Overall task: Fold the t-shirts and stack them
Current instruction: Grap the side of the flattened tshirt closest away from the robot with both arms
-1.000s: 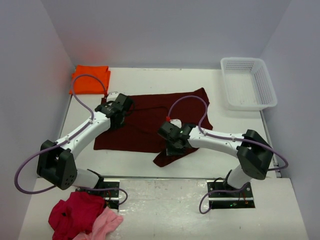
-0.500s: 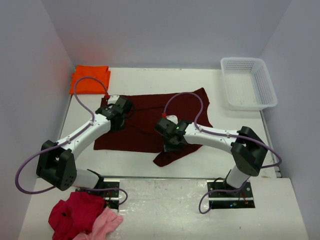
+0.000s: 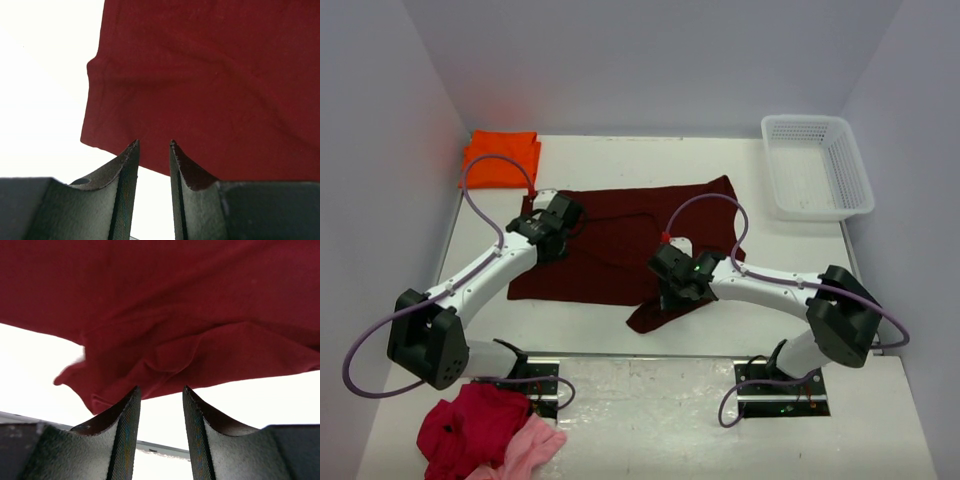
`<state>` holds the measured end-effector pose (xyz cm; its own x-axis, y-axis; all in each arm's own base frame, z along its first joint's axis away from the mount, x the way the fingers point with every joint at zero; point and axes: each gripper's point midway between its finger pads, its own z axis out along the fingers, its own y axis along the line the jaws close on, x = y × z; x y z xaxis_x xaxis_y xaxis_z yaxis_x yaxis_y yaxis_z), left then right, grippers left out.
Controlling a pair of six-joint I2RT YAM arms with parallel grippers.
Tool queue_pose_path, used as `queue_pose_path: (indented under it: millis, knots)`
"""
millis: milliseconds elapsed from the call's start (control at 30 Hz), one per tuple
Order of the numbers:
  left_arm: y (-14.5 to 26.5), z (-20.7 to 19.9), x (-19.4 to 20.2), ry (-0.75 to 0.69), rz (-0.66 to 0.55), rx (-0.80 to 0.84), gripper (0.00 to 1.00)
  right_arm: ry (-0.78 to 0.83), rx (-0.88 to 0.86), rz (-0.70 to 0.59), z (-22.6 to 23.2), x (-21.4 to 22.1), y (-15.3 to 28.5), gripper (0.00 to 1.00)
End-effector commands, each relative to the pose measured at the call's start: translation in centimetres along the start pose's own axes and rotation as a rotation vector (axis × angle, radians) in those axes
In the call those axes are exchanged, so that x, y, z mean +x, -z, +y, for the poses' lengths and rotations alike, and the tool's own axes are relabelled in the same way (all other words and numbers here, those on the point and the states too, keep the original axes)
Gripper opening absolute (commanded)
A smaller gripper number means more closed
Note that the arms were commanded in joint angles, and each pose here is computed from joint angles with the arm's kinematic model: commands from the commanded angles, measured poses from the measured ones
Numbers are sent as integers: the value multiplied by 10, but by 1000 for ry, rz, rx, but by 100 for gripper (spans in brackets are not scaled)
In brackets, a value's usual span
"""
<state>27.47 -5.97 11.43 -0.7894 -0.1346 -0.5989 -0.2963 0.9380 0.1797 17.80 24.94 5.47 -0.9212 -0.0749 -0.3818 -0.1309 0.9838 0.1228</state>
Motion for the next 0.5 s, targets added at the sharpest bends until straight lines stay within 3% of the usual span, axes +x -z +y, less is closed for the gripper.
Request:
queue_pose_path:
  millis: [0, 467]
  knots:
    - [2, 2, -4, -6, -37, 0, 32, -50, -74, -13, 12, 1, -5, 40]
    - [5, 2, -6, -9, -41, 9, 32, -28, -100, 26, 25, 8, -36, 41]
